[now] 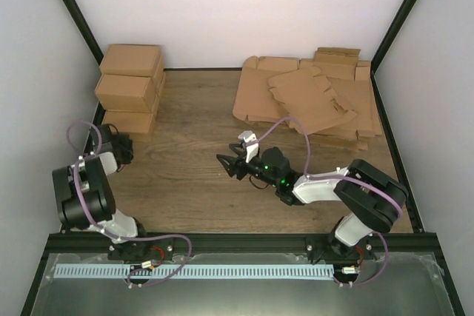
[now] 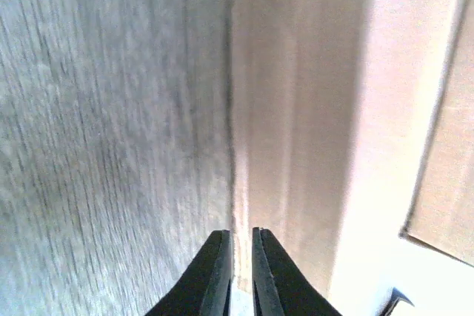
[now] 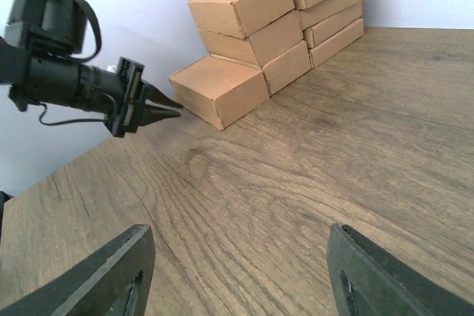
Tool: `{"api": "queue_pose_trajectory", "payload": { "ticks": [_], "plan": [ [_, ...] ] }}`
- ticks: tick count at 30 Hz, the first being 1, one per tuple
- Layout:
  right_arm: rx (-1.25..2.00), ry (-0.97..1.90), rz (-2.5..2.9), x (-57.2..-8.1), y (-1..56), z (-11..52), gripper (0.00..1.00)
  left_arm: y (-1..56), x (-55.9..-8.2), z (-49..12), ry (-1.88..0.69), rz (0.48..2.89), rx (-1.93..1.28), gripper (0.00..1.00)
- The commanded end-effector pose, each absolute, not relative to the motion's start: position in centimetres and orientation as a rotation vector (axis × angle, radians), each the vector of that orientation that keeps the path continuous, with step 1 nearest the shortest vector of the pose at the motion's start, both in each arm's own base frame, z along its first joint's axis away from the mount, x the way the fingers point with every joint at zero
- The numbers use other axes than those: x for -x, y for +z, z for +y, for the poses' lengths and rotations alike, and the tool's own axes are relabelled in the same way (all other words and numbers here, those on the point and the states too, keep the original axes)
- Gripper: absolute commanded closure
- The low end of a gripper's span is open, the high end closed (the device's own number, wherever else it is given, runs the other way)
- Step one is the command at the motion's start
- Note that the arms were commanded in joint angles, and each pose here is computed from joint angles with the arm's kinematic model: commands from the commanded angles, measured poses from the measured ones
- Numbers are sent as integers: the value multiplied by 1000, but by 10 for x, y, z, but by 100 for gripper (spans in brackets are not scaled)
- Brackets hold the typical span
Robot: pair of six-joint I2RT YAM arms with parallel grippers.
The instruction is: Fold the paper box
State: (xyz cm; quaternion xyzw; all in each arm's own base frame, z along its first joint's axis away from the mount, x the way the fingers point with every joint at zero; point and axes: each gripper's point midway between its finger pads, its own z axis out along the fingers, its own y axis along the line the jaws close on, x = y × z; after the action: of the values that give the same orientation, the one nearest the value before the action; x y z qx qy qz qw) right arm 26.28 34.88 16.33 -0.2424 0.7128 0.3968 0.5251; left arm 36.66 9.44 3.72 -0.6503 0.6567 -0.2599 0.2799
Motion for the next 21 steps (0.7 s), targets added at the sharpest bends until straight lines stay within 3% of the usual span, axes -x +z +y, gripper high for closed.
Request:
{"api": "queue_pose_trajectory", "payload": {
  "ticks": [1,9,14,16,19,21],
  "plan": [
    [526,946,1629,-264,189,337,33,58,-345,97,-567,1839,1645,86],
    [434,849,1606,-255,217,293,33,98,-312,82,-482,1939,1391,67],
    [354,710,1669,-256,213,250,27,122,-311,56,-496,2004,1084,49],
    [306,658,1681,-255,211,229,24,136,-313,42,-514,2007,938,38],
    [133,506,1721,-262,204,186,3,153,-312,27,-513,1992,744,11],
    [-41,325,1740,-269,193,145,0,166,-310,24,-491,1947,660,1]
  ]
}}
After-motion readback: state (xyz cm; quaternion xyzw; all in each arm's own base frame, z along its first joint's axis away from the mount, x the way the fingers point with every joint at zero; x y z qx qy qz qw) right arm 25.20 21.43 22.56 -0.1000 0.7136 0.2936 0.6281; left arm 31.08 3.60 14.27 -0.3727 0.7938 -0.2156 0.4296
